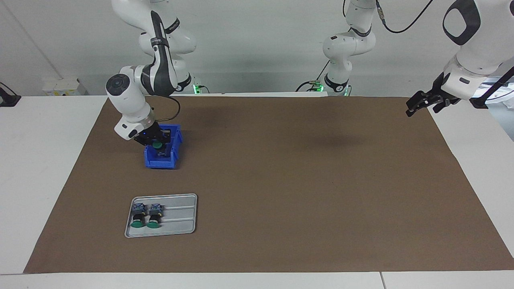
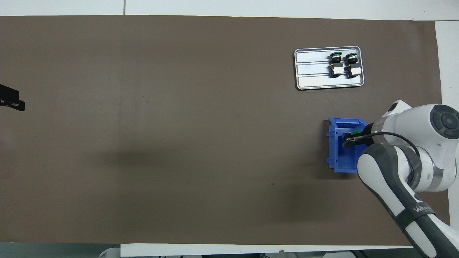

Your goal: Place and press button with both arms

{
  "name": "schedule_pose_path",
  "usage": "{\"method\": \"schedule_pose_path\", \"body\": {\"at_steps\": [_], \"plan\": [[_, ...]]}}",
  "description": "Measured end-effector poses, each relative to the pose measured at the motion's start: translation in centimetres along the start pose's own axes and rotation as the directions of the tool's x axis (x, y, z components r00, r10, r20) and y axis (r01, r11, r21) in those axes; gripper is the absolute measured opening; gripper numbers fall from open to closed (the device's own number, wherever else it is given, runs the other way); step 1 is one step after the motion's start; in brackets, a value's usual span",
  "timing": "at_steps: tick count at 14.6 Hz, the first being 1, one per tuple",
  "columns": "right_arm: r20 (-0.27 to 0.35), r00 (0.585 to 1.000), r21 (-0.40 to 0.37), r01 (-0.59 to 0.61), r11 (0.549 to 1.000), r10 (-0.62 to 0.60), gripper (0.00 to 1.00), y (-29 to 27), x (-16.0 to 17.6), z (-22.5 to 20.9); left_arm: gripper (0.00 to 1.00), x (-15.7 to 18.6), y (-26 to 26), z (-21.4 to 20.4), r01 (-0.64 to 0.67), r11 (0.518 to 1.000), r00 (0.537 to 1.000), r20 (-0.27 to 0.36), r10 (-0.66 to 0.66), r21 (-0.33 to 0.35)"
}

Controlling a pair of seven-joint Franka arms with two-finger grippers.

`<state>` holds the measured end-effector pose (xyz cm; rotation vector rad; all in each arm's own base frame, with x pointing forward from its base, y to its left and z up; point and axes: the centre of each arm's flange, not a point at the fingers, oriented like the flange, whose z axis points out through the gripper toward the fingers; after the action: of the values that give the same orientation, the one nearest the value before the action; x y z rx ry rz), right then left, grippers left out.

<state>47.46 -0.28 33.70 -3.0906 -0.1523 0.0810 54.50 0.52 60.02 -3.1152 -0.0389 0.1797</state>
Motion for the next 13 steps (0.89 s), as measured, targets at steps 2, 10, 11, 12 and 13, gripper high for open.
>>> {"method": "schedule_pose_path", "body": {"at_steps": [2, 10, 11, 12, 13], "plan": [[0.000, 1.000, 0.000, 0.001, 1.000, -0.001, 0.35, 0.0, 0.0, 0.0, 1.00, 0.0, 0.0, 0.0, -0.001, 1.000, 1.000, 0.000, 0.001, 0.000], [-0.002, 1.000, 0.000, 0.001, 1.000, -0.001, 0.50, -0.1, 0.1, -0.1, 1.00, 0.0, 0.0, 0.0, -0.001, 1.000, 1.000, 0.000, 0.001, 0.000], [-0.006, 1.000, -0.001, 0.001, 1.000, -0.001, 0.50, -0.1, 0.2, -0.2, 1.00, 0.0, 0.0, 0.0, -0.001, 1.000, 1.000, 0.000, 0.001, 0.000], [-0.009, 1.000, -0.001, 0.002, 1.000, -0.002, 0.53, 0.0, 0.3, -0.6, 1.00, 0.0, 0.1, 0.0, -0.001, 1.000, 1.000, 0.000, 0.001, 0.000], [-0.006, 1.000, 0.000, 0.002, 1.000, -0.002, 0.53, 0.0, 0.6, -1.1, 1.00, 0.0, 0.1, 0.0, -0.001, 1.000, 1.000, 0.000, 0.001, 0.000]]}}
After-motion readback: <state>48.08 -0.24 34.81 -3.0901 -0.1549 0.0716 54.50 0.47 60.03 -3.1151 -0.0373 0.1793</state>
